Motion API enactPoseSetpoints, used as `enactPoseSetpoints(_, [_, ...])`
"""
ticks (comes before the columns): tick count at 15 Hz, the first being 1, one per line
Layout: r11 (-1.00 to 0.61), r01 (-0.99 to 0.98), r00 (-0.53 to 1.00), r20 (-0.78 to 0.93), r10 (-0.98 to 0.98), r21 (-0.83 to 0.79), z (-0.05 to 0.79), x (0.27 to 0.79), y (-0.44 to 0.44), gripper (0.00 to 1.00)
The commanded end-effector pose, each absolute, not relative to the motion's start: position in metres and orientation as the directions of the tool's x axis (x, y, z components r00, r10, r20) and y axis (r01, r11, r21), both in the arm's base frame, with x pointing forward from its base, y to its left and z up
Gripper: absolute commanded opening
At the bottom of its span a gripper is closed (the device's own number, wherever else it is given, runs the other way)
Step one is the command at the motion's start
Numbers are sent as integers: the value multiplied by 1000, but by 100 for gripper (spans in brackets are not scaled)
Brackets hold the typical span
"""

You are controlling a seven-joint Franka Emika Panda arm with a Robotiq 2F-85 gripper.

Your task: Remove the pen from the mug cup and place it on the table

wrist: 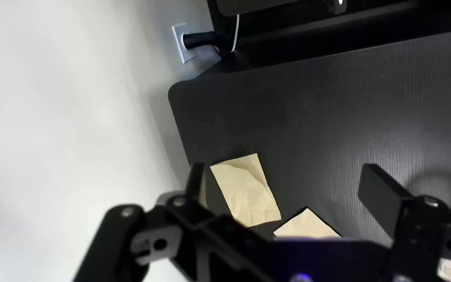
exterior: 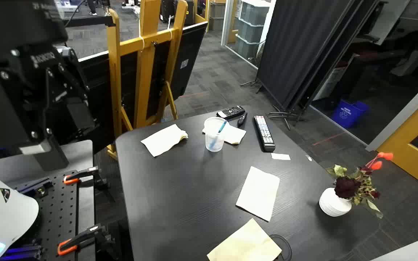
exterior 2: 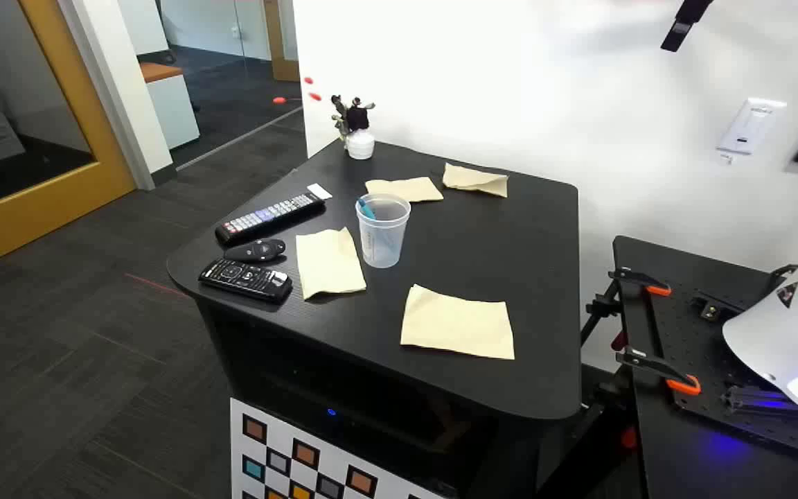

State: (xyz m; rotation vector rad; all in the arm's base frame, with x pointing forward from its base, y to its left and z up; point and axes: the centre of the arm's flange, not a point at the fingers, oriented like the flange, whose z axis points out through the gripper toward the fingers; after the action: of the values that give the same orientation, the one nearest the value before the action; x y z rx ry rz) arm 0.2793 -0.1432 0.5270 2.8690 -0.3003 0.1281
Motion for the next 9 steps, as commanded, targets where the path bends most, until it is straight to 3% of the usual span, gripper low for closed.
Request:
enactPoseSetpoints(1, [-947, -215, 975, 113, -192, 241, 527, 279, -143, 100])
enactPoseSetpoints(9, [-950, -202, 976, 123, -177, 240, 527, 284, -140, 100])
